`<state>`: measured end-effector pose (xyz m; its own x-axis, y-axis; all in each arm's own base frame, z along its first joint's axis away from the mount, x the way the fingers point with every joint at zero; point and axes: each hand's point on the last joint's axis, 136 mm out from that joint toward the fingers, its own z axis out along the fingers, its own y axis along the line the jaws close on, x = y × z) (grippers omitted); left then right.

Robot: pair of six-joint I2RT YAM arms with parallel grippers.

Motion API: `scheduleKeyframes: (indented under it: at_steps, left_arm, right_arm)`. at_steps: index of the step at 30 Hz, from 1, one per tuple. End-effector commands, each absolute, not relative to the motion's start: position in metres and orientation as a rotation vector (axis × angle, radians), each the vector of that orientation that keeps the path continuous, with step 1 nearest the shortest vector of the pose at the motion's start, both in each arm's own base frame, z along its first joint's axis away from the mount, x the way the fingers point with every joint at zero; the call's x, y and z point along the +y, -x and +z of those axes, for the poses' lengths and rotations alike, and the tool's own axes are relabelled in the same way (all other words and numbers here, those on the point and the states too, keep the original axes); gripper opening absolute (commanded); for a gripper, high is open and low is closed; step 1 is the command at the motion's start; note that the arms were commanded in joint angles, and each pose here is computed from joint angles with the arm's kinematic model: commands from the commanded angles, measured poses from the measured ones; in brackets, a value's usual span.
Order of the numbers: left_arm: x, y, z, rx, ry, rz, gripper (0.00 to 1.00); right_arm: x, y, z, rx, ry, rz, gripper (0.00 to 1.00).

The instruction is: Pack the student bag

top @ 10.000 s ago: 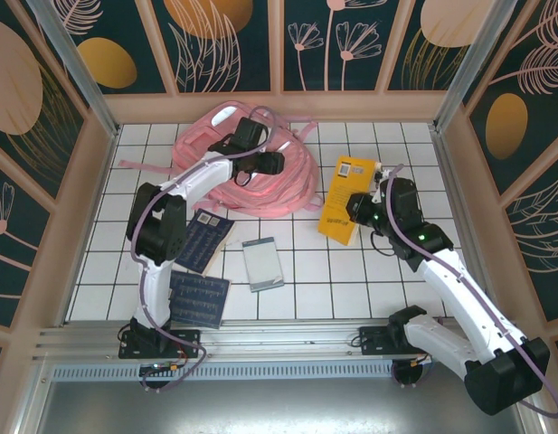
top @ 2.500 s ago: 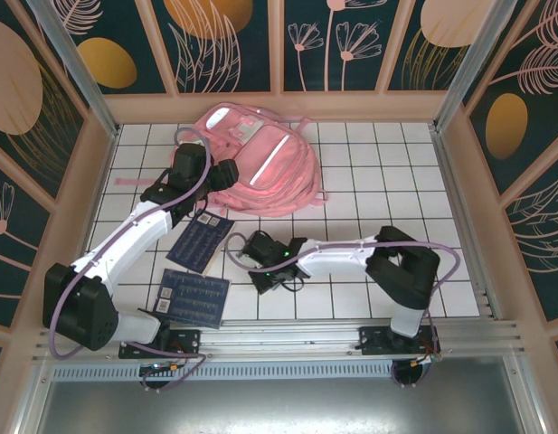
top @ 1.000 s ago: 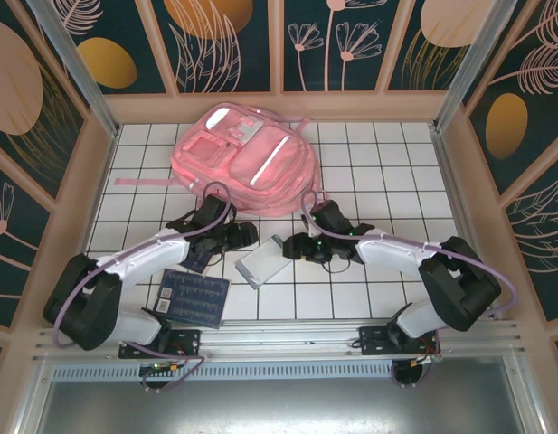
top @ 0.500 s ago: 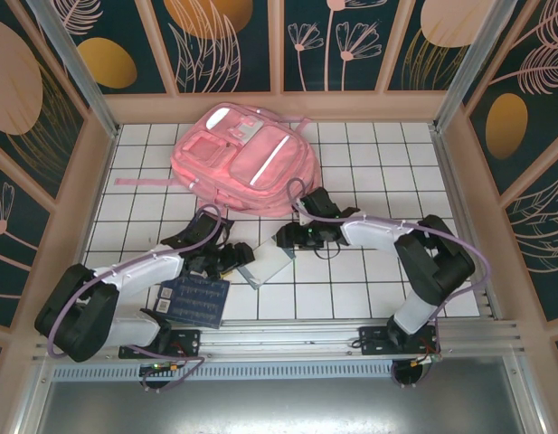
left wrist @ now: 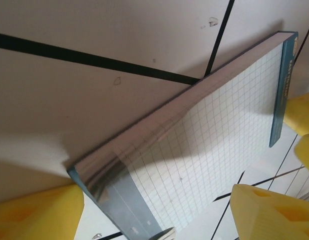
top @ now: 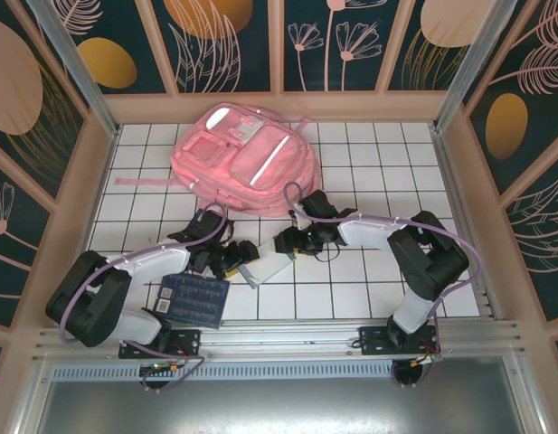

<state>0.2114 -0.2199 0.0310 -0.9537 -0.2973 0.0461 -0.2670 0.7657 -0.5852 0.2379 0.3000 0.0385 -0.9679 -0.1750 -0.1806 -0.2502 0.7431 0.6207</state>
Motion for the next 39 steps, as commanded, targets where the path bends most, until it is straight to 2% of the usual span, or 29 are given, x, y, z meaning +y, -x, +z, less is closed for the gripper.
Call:
scheduleKeyframes:
  at_steps: [1, 8, 13, 21, 27, 33, 39]
  left_arm:
    - [-0.236, -0.223, 0.039, 2.866, 0.409, -1.023, 0.78]
    - [-0.242, -0.233, 0.04, 2.852, 0.377, -1.025, 0.78]
    - [-0.244, -0.233, 0.03, 2.872, 0.37, -1.012, 0.78]
    - [-0.239, -0.231, 0.019, 2.896, 0.335, -0.948, 0.78]
    - [-0.23, -0.227, 0.009, 2.925, 0.326, -0.874, 0.78]
    - [-0.226, -0.231, 0.009, 2.931, 0.303, -0.813, 0.77]
    - [-0.228, -0.234, 0.012, 2.926, 0.289, -0.813, 0.77]
  right_arm:
    - [0.299, -0.228, 0.029, 2.863, 0.35, 1.086, 0.61]
    - [0.305, -0.217, 0.035, 2.849, 0.325, 1.231, 0.61]
    - [0.31, -0.219, 0.053, 2.766, 0.214, 1.479, 0.61]
    - [0.316, -0.209, 0.059, 2.751, 0.236, 1.61, 0.59]
    - [0.282, -0.227, 0.029, 2.887, 0.245, 1.052, 0.58]
    - [0.274, -0.234, 0.012, 2.945, 0.198, 0.881, 0.58]
    - [0.288, -0.231, 0.002, 2.971, 0.261, 0.8, 0.58]
